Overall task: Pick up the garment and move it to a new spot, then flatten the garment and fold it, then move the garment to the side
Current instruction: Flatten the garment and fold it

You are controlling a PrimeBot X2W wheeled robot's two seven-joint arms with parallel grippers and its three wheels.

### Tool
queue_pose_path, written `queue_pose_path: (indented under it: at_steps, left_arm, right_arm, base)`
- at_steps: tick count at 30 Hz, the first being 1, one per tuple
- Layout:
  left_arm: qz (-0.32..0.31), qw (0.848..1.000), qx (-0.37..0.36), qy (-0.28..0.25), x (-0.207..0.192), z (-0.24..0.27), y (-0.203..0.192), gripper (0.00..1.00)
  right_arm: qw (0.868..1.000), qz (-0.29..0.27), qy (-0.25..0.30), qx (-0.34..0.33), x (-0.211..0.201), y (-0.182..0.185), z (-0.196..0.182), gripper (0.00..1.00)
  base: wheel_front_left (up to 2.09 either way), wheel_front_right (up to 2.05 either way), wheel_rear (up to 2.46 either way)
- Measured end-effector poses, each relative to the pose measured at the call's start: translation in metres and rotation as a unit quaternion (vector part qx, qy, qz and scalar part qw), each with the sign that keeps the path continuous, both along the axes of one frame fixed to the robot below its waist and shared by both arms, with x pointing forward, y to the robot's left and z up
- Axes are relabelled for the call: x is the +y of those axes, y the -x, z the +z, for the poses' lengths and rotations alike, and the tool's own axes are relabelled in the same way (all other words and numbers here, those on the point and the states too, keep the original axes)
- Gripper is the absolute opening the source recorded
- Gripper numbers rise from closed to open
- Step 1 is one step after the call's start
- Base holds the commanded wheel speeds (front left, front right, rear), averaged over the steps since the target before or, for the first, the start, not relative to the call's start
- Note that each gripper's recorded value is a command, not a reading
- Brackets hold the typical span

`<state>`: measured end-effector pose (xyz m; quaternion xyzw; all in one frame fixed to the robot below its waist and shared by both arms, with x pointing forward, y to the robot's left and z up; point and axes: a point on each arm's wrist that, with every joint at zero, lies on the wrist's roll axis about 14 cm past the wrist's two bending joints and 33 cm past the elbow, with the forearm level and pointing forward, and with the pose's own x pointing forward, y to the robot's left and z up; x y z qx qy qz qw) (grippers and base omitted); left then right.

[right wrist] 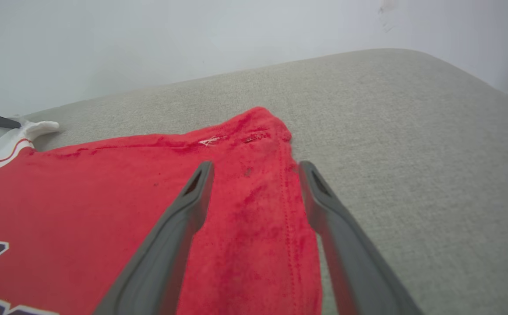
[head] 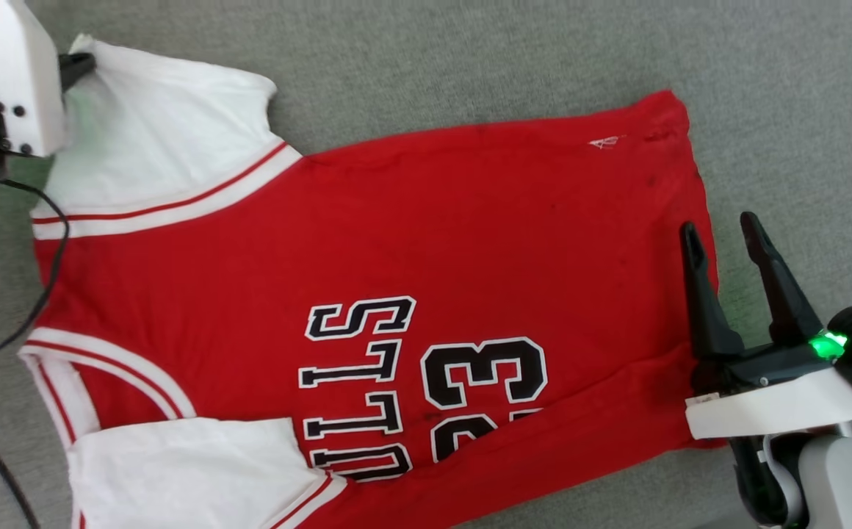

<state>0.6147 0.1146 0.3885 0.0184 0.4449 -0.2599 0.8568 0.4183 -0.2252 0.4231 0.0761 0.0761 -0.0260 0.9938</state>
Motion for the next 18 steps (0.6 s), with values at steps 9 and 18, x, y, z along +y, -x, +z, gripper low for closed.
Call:
queue_pose_path:
  at_steps: [9,18]
  left_arm:
    - [-0.017,0.993,-0.107,0.047,-0.011,0.07,0.019,0.0]
    - [-0.055,0.977,-0.199,0.061,0.006,0.128,0.069,0.0]
  right_arm:
    - [0.995,0.069,0.053,0.04,0.0,-0.005,0.024,1.0]
    - [0.96,0.131,0.107,0.222,-0.015,-0.024,0.029,1.0]
  base:
    - [0.0,0.0,0.0]
    - [0.0,0.0,0.0]
